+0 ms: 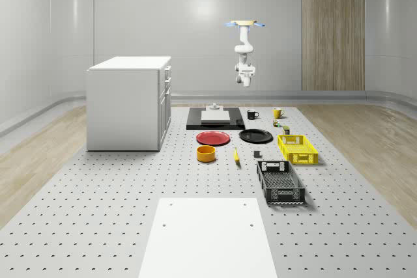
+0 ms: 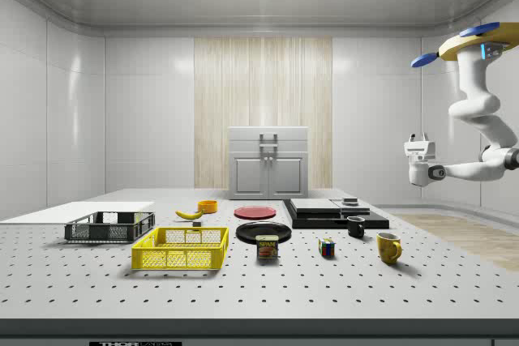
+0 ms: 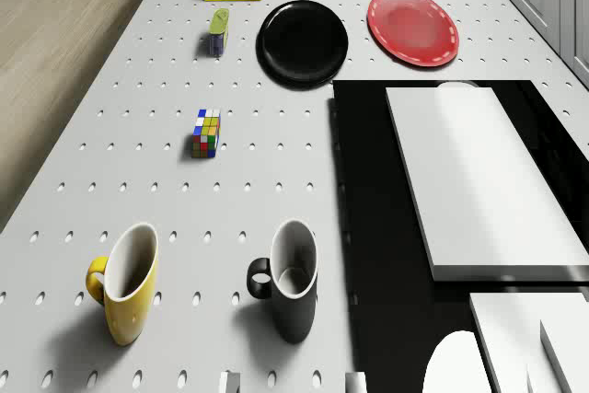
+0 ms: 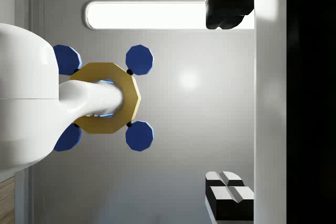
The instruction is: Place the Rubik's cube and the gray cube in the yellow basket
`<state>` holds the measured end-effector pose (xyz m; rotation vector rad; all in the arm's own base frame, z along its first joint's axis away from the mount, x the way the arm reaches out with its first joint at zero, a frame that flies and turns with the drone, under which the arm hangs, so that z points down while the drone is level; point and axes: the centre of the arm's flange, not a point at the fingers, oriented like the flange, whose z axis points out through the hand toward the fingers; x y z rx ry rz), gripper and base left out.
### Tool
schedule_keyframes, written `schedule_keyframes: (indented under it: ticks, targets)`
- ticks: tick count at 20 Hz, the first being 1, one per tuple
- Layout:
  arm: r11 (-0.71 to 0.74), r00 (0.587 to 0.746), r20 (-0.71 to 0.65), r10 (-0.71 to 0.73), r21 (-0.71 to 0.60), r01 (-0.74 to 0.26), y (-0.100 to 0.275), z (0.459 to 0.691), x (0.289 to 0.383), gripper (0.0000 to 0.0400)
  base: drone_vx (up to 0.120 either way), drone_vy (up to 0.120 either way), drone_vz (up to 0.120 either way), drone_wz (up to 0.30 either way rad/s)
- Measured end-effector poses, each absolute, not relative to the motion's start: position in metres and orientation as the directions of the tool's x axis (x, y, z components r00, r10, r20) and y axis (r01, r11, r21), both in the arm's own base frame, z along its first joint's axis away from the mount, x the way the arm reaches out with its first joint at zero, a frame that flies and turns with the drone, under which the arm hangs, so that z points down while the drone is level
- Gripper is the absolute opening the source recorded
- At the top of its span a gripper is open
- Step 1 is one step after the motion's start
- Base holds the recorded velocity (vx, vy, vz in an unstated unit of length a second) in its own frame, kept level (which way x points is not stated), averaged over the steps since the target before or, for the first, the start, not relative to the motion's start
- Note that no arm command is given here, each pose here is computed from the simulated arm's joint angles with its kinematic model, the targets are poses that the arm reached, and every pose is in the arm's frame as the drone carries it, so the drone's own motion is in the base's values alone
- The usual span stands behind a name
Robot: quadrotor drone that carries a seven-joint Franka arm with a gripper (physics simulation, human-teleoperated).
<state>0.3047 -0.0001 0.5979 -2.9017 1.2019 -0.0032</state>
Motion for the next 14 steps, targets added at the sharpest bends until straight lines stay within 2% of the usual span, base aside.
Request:
schedule_keyframes:
  ticks: [3, 6, 14]
  targets:
    - [-0.707, 0.707, 0.003, -0.707, -0.003, -0.707, 0.0, 0.62, 0.3014, 0.04, 0.0, 0.013, 0.0, 0.0]
    - [-0.707, 0.707, 0.005, -0.707, -0.005, -0.707, 0.0, 0.641, 0.3011, 0.04, 0.013, 0.12, 0.0, 0.0]
    - [-0.707, 0.707, 0.009, -0.707, -0.009, -0.707, 0.0, 0.679, 0.3037, 0.04, 0.12, 0.12, 0.0, 0.0]
